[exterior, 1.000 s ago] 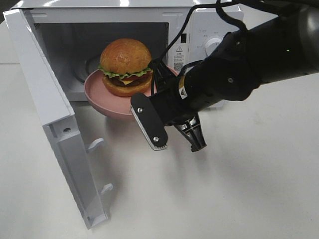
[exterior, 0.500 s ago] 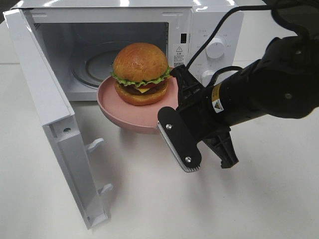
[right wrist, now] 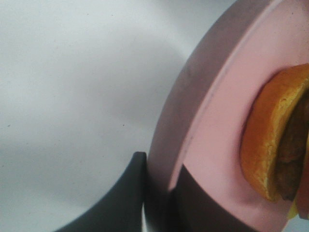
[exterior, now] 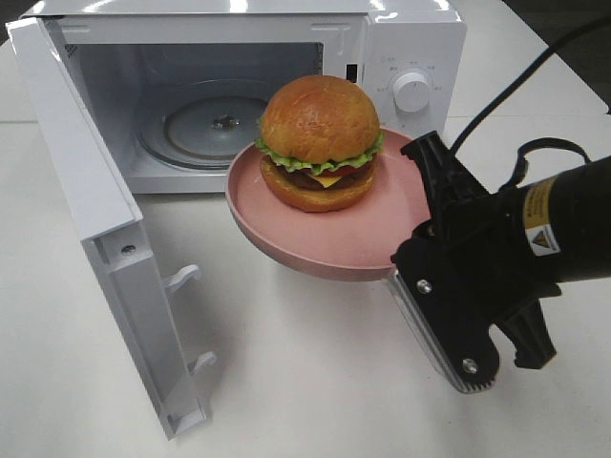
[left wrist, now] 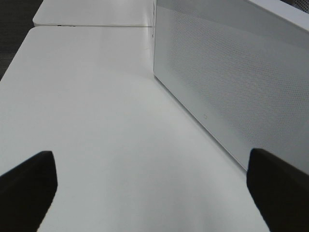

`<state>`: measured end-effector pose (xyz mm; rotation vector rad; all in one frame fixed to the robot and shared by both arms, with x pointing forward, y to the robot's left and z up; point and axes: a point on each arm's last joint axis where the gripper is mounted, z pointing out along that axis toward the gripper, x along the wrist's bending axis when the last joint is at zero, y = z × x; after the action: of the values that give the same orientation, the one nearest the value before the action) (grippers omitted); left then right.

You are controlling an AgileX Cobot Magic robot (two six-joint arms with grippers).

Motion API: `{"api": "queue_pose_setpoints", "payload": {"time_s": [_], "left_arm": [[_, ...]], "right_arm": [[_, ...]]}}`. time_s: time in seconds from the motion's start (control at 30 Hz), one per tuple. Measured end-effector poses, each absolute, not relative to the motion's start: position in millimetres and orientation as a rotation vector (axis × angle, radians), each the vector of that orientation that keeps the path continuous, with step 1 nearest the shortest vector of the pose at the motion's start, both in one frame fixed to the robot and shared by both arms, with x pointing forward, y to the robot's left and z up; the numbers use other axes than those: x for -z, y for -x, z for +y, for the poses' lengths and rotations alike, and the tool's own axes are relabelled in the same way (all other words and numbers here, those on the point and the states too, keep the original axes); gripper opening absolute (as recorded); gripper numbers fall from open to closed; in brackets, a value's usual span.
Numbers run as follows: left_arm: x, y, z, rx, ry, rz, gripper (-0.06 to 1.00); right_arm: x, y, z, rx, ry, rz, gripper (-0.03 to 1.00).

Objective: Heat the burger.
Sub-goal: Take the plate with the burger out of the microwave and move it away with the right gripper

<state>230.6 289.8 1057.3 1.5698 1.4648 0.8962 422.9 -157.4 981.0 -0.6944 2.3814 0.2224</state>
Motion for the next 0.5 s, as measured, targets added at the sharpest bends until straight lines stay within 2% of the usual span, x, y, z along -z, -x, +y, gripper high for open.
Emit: {"api": "queue_pose_setpoints", "payload": {"time_s": [0.5], "left_arm": [[-1057.3, -230.6, 289.8, -0.896, -1.57, 1.465, 0.99]], "right_arm": [[-991.2, -374.7, -205.0, -0.166, 0.585, 2.409, 0.09]]}}
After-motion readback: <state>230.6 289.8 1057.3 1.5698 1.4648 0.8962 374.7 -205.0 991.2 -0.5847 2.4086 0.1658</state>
